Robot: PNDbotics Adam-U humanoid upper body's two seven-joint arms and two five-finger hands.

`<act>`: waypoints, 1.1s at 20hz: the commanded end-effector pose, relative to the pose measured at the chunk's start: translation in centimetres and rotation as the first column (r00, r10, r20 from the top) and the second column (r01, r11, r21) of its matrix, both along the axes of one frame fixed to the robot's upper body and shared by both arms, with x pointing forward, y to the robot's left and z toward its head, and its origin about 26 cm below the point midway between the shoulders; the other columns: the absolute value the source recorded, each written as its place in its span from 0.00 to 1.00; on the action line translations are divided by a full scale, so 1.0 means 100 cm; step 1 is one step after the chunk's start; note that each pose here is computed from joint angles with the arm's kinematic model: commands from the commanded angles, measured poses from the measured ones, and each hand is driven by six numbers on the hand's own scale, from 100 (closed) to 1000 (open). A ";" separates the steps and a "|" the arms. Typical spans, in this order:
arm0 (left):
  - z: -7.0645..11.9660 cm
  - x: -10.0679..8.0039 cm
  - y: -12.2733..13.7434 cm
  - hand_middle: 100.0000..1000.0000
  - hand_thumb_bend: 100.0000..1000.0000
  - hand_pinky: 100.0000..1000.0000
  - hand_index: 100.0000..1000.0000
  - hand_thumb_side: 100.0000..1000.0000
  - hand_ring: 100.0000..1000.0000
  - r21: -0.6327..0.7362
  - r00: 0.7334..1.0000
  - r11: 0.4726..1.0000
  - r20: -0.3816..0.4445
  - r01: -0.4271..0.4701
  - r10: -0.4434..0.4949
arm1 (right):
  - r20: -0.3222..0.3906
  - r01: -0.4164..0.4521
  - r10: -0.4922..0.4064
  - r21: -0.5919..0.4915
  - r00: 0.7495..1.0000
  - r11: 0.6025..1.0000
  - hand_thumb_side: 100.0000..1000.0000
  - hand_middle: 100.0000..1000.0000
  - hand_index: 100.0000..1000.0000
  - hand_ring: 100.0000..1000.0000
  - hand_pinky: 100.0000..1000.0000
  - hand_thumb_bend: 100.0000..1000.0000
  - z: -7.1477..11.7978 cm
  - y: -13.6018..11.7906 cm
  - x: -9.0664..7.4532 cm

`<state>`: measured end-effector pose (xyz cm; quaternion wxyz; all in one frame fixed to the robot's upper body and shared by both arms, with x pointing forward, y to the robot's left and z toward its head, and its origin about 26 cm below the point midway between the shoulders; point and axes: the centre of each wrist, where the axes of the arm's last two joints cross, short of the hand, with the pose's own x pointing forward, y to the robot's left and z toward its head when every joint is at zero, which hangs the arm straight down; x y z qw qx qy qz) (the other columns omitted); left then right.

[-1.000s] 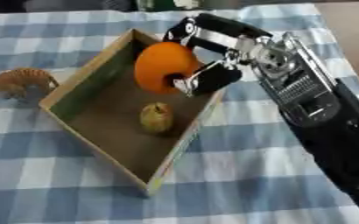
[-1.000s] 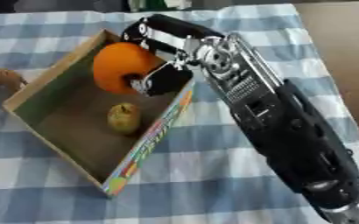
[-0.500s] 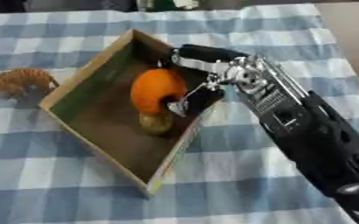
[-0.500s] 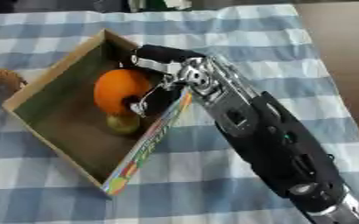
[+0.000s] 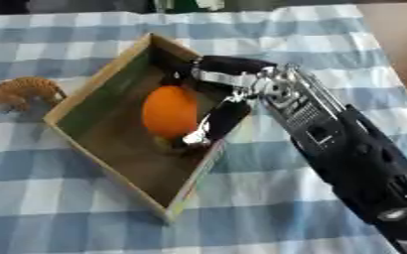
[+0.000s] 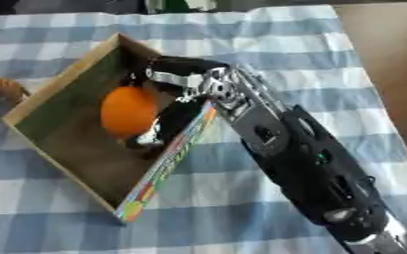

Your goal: Pick up objects on the table and place them in the box.

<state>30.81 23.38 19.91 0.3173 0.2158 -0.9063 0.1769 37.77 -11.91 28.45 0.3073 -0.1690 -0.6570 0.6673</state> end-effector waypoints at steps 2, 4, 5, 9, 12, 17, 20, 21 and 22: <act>0.006 -0.002 0.001 0.53 0.00 0.42 0.73 0.88 0.57 0.004 1.000 1.000 0.025 0.002 -0.002 | 0.092 -0.010 0.002 0.092 0.996 0.996 0.46 0.74 0.93 0.97 0.77 0.66 0.027 -0.011 -0.013; 0.006 -0.002 0.001 0.53 0.00 0.42 0.73 0.88 0.57 0.004 1.000 1.000 0.024 0.001 -0.001 | 0.131 -0.008 -0.011 0.150 0.991 0.989 0.51 0.73 0.93 0.96 0.77 0.65 0.038 -0.018 -0.019; 0.006 -0.002 0.001 0.53 0.00 0.42 0.73 0.88 0.57 0.004 1.000 1.000 0.023 0.000 0.000 | 0.154 -0.007 -0.022 0.185 0.988 0.983 0.53 0.73 0.93 0.96 0.77 0.65 0.044 -0.022 -0.023; 0.006 -0.003 0.001 0.53 0.00 0.42 0.73 0.88 0.57 0.003 1.000 1.000 0.022 -0.002 0.002 | 0.235 -0.007 -0.067 0.301 0.970 0.954 0.59 0.72 0.93 0.96 0.77 0.64 0.065 -0.038 -0.039; 0.006 -0.003 0.002 0.53 0.00 0.43 0.73 0.88 0.57 0.006 1.000 1.000 0.023 -0.004 0.004 | 0.286 -0.002 -0.114 0.374 0.952 0.927 0.68 0.72 0.93 0.96 0.77 0.56 0.078 -0.051 -0.050; 0.008 -0.002 0.003 0.53 0.00 0.43 0.73 0.87 0.57 0.016 0.999 1.000 0.031 -0.009 0.008 | 0.345 0.009 -0.191 0.468 0.919 0.884 0.63 0.72 0.93 0.95 0.76 0.63 0.092 -0.073 -0.067; 0.010 -0.002 0.004 0.54 0.00 0.43 0.73 0.87 0.57 0.027 0.999 1.000 0.038 -0.013 0.012 | 0.369 0.012 -0.235 0.517 0.899 0.856 0.66 0.71 0.93 0.95 0.76 0.62 0.098 -0.086 -0.077; 0.010 -0.002 0.005 0.54 0.00 0.43 0.73 0.87 0.57 0.032 0.999 0.999 0.041 -0.016 0.014 | 0.373 0.013 -0.249 0.535 0.894 0.845 0.68 0.71 0.93 0.95 0.76 0.61 0.099 -0.090 -0.080; 0.011 -0.002 0.006 0.54 0.00 0.43 0.73 0.87 0.57 0.038 0.999 0.999 0.045 -0.019 0.017 | 0.377 0.014 -0.267 0.556 0.887 0.831 0.69 0.71 0.93 0.95 0.76 0.60 0.100 -0.095 -0.084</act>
